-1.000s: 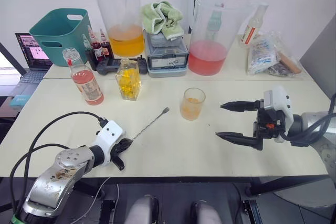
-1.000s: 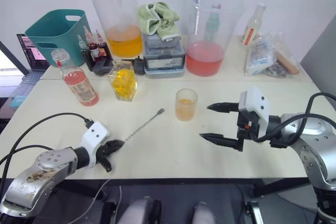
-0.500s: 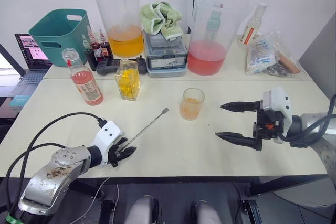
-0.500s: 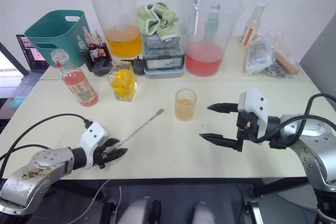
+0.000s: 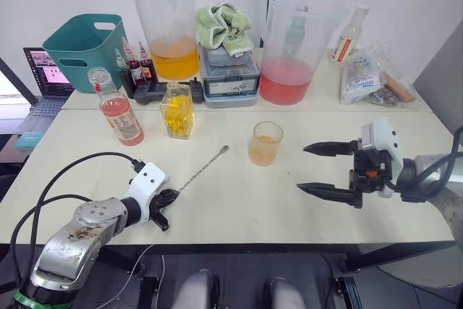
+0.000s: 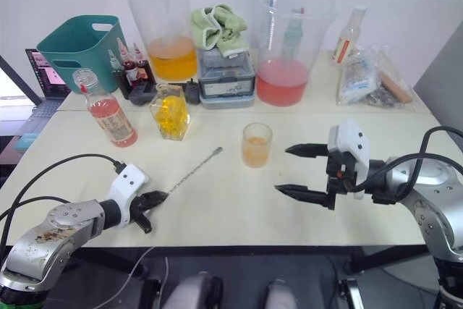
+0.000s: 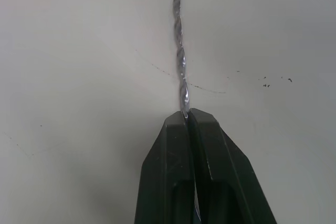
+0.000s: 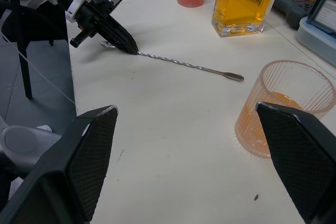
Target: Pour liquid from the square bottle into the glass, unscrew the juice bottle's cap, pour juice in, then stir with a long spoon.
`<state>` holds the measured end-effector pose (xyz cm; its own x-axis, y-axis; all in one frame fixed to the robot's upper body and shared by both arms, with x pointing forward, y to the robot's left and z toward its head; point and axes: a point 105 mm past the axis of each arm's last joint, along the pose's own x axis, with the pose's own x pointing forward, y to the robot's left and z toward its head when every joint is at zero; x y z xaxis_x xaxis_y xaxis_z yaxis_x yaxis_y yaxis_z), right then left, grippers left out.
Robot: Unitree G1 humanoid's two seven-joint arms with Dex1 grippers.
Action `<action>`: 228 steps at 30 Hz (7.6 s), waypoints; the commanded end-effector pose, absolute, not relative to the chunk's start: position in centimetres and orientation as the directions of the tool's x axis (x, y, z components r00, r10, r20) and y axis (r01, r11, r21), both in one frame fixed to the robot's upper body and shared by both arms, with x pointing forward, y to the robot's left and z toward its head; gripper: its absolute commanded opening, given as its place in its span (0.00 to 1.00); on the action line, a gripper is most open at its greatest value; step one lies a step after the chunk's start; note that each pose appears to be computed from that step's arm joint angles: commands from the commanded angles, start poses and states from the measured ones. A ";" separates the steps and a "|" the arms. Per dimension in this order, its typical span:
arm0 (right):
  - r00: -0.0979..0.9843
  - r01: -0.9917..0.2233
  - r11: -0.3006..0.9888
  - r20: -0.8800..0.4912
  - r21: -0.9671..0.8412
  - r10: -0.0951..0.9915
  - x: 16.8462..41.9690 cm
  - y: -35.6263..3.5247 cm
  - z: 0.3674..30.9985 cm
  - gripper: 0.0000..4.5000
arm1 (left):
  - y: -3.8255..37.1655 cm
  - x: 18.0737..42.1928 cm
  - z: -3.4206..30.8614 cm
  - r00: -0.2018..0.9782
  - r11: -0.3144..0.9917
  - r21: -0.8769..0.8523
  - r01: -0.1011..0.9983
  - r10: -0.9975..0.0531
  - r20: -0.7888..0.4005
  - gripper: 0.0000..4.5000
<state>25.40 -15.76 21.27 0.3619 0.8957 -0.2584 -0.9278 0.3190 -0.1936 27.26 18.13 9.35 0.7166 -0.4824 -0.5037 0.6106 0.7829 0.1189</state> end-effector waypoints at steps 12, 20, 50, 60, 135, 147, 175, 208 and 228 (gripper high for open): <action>0.421 -0.900 0.425 -0.061 0.099 0.905 28.4 -13.9 24.2 1.00 | 13.6 28.8 21.1 0.744 0.742 0.126 0.658 -0.667 0.044 0.01; 0.568 -0.798 0.492 0.163 0.350 0.806 31.4 -10.6 24.9 1.00 | 9.9 28.3 23.6 0.660 0.671 0.134 0.730 -0.742 0.122 0.01; 0.634 -0.702 0.292 0.384 0.649 0.671 32.4 -7.6 28.6 0.20 | 8.3 27.8 23.0 0.606 0.599 0.183 0.779 -0.795 0.021 0.00; 0.648 -0.700 0.316 0.383 0.641 0.658 32.5 -8.3 28.8 0.01 | 9.0 27.9 22.9 0.617 0.607 0.190 0.771 -0.787 0.014 0.00; 0.529 -0.785 0.519 0.069 -0.339 0.846 35.8 -8.8 27.1 0.00 | 11.5 27.1 20.3 0.601 0.589 0.178 0.789 -0.799 -0.023 0.99; 0.483 -0.819 0.526 0.221 -0.230 0.847 34.7 -6.1 27.3 0.00 | 11.4 27.3 20.3 0.585 0.570 0.189 0.800 -0.810 -0.034 0.99; 0.459 -0.808 0.515 0.241 -0.287 0.855 35.0 -5.0 28.4 0.00 | 11.1 26.9 18.8 0.568 0.542 0.213 0.813 -0.819 -0.080 0.99; 0.399 -0.893 0.403 0.061 -0.200 0.915 33.5 -5.4 27.5 0.00 | 11.4 26.9 18.0 0.571 0.537 0.239 0.809 -0.814 -0.104 0.99; 0.423 -0.841 0.448 0.147 -0.303 0.894 35.4 -5.0 28.6 0.00 | 11.5 26.8 17.6 0.580 0.544 0.241 0.803 -0.807 -0.108 0.99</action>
<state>36.61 -5.39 26.74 0.4810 0.8722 0.0891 -0.8270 0.4851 -0.2841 26.95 11.48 16.81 0.5748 -0.8066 -0.1378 0.8138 0.5459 0.1993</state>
